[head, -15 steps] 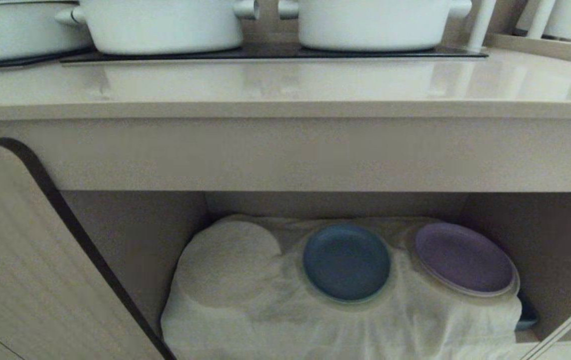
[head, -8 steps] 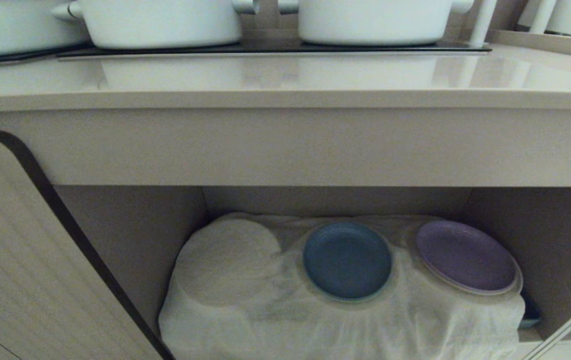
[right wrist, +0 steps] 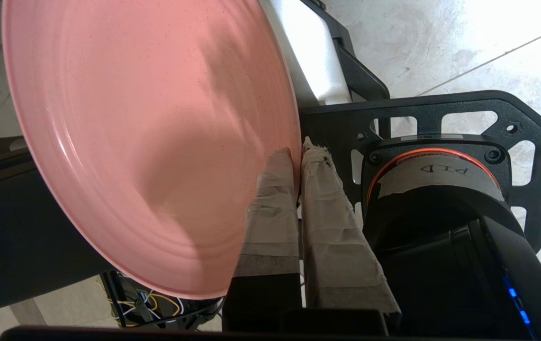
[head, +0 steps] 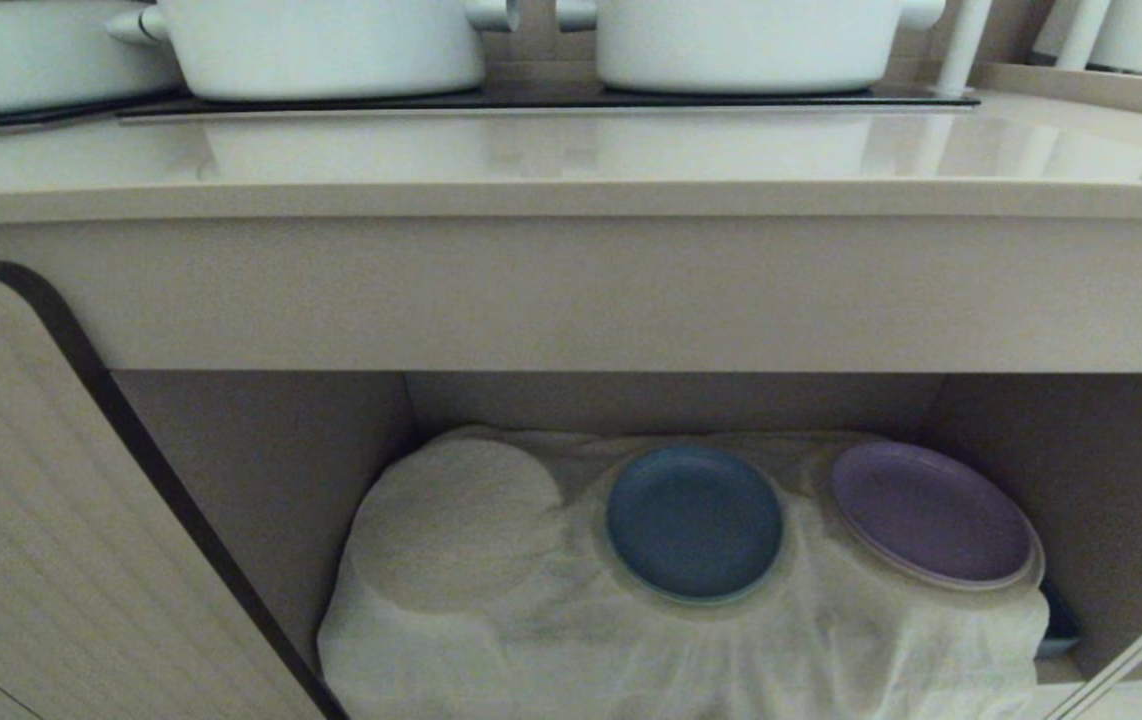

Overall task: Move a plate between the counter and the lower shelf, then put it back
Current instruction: Put the plate in the cupboard

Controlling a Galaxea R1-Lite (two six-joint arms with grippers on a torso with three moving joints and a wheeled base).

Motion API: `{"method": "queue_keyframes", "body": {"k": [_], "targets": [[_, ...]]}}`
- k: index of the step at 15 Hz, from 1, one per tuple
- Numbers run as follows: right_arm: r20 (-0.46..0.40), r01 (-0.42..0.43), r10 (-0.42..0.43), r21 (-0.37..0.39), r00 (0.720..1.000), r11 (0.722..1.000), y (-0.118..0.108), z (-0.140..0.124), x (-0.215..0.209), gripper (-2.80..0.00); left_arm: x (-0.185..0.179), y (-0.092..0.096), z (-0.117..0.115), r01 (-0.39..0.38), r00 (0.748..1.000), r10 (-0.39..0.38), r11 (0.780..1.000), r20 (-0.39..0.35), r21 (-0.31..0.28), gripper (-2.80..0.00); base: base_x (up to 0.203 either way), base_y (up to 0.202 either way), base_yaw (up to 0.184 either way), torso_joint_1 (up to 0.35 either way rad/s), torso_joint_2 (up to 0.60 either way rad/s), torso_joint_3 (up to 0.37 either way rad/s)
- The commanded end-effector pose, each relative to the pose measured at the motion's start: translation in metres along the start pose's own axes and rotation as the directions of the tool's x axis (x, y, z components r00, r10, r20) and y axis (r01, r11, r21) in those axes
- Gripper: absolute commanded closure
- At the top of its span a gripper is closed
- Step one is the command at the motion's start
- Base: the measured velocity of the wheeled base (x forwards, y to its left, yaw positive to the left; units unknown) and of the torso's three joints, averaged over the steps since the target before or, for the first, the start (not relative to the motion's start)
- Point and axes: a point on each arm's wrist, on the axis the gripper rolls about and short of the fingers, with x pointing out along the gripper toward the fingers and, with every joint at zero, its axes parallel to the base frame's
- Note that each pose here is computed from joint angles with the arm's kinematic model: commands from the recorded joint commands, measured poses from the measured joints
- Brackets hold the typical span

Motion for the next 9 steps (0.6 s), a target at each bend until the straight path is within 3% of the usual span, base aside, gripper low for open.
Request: {"method": "queue_keyframes", "body": {"k": [1, 9], "targets": [[-0.001, -0.001, 0.001, 0.003, 1.000, 1.000, -0.0010, -0.0014, -0.0002, 0.00, 0.0000, 0.0000, 0.0000, 0.000, 1.000, 0.000, 1.000, 0.000, 0.000, 0.00, 0.000, 0.000, 0.000, 0.000, 0.00, 0.000], [-0.011, 0.005, -0.005, 0.010, 1.000, 1.000, -0.0011, -0.0017, 0.0000, 0.00, 0.0000, -0.0001, 0.0000, 0.003, 1.000, -0.003, 1.000, 0.000, 0.003, 0.00, 0.000, 0.000, 0.000, 0.000, 0.00, 0.000]]}}
